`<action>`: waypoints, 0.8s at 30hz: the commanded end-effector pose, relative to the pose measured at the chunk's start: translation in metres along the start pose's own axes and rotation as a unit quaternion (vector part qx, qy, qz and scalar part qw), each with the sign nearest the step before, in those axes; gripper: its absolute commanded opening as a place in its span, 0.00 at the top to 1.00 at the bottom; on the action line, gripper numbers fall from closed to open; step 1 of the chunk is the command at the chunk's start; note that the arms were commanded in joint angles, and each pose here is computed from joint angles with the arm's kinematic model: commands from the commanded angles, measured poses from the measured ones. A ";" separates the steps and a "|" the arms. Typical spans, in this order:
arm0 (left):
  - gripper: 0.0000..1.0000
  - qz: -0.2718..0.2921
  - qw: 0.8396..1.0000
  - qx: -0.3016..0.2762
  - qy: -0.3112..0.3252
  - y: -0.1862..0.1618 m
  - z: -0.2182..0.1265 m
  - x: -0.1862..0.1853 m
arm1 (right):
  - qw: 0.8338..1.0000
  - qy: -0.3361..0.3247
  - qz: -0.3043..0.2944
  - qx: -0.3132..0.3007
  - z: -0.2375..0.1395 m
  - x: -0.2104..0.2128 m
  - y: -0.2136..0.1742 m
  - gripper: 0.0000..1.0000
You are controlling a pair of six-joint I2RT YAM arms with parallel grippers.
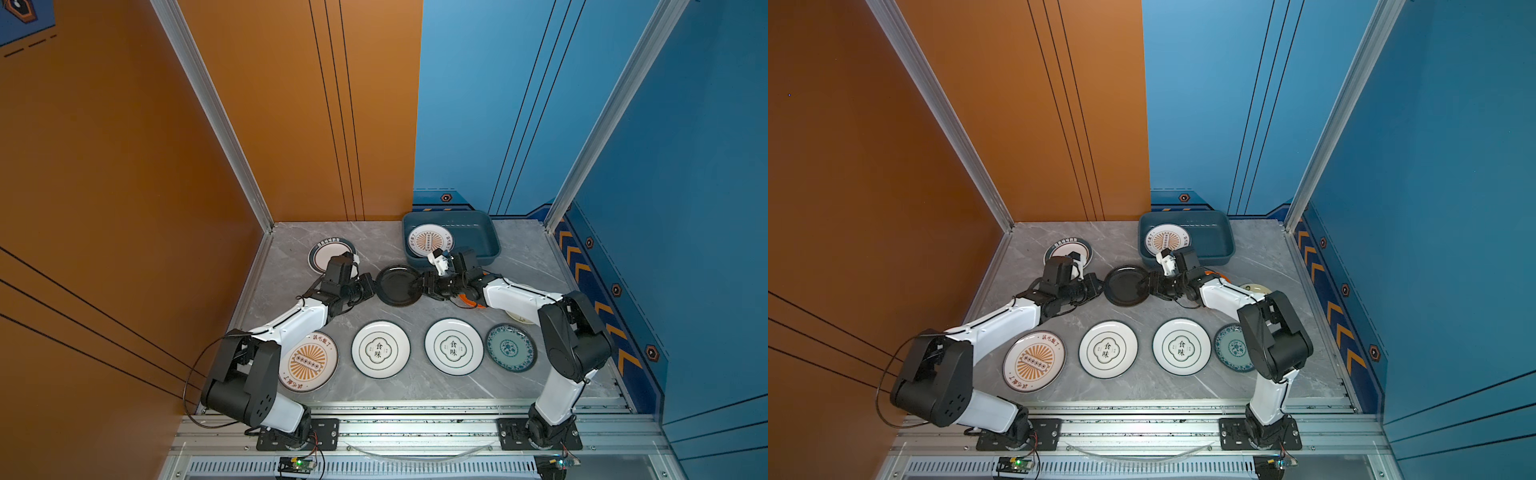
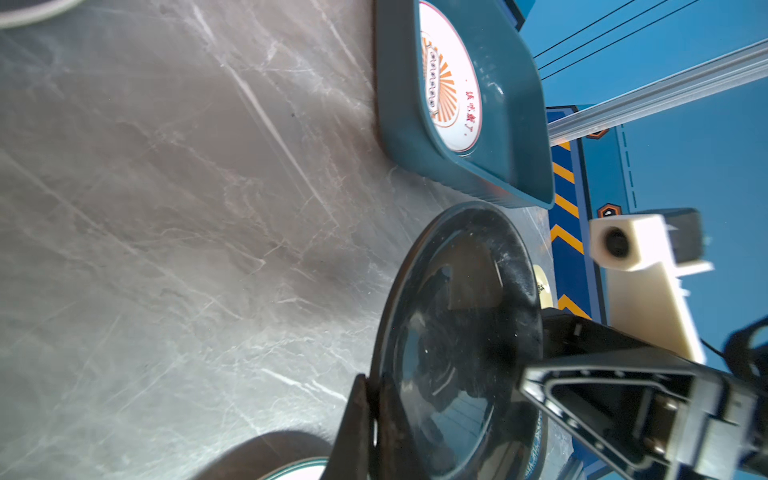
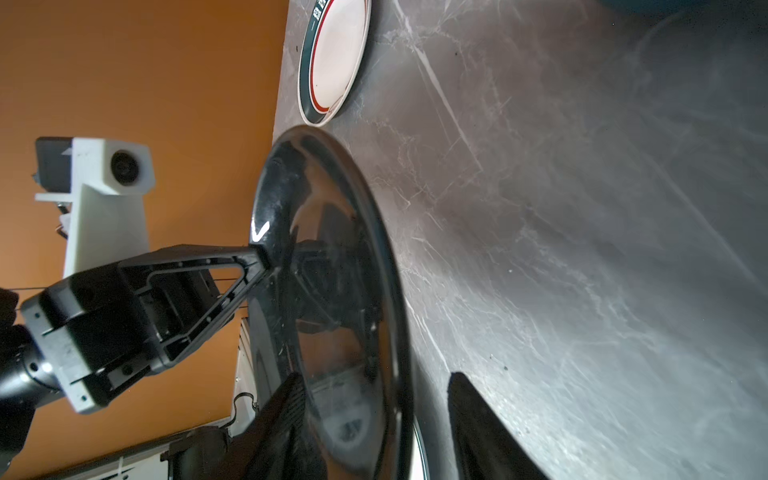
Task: Place the plates into the plastic bin on the countertop
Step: 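Grip the raised dark plate edge with the right gripper while the left holds it, then carry the dark plate into the teal bin with the right gripper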
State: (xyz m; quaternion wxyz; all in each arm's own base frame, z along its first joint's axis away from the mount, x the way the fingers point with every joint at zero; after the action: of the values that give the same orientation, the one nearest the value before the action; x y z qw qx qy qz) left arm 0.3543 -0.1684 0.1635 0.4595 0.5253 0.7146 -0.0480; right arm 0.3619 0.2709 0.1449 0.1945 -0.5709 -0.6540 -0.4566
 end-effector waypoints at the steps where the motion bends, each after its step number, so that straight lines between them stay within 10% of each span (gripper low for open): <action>1: 1.00 0.011 1.000 0.000 -0.021 0.006 0.003 -0.017 | 0.999 0.034 -0.004 -0.013 0.006 0.016 0.010 0.50; 7: 1.00 0.014 1.000 0.008 -0.021 0.002 0.010 -0.019 | 0.998 0.052 0.005 -0.016 0.009 0.018 0.012 0.82; 14: 0.99 0.018 1.000 0.014 -0.021 -0.002 0.015 -0.019 | 0.998 0.053 0.007 -0.019 0.008 0.017 0.013 0.98; 24: 0.57 0.036 0.999 0.013 -0.019 -0.003 0.006 -0.023 | 0.998 -0.036 0.004 -0.050 -0.037 -0.010 0.043 1.00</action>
State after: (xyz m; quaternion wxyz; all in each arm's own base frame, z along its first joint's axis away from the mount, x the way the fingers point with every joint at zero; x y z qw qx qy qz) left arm 0.3553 -0.1852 0.1574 0.4515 0.5434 0.7054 -0.0567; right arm 0.3818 0.2559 0.1504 0.1987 -0.5928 -0.6241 -0.4686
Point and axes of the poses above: each gripper's point midway between its finger pads, its own z axis out along the fingers, its own x axis along the line the jaws close on, y = z × x, the point moved 4 cm from there along -z, back along the fingers, and after that the axes turned 3 degrees about -z, right-handed, at the moved point
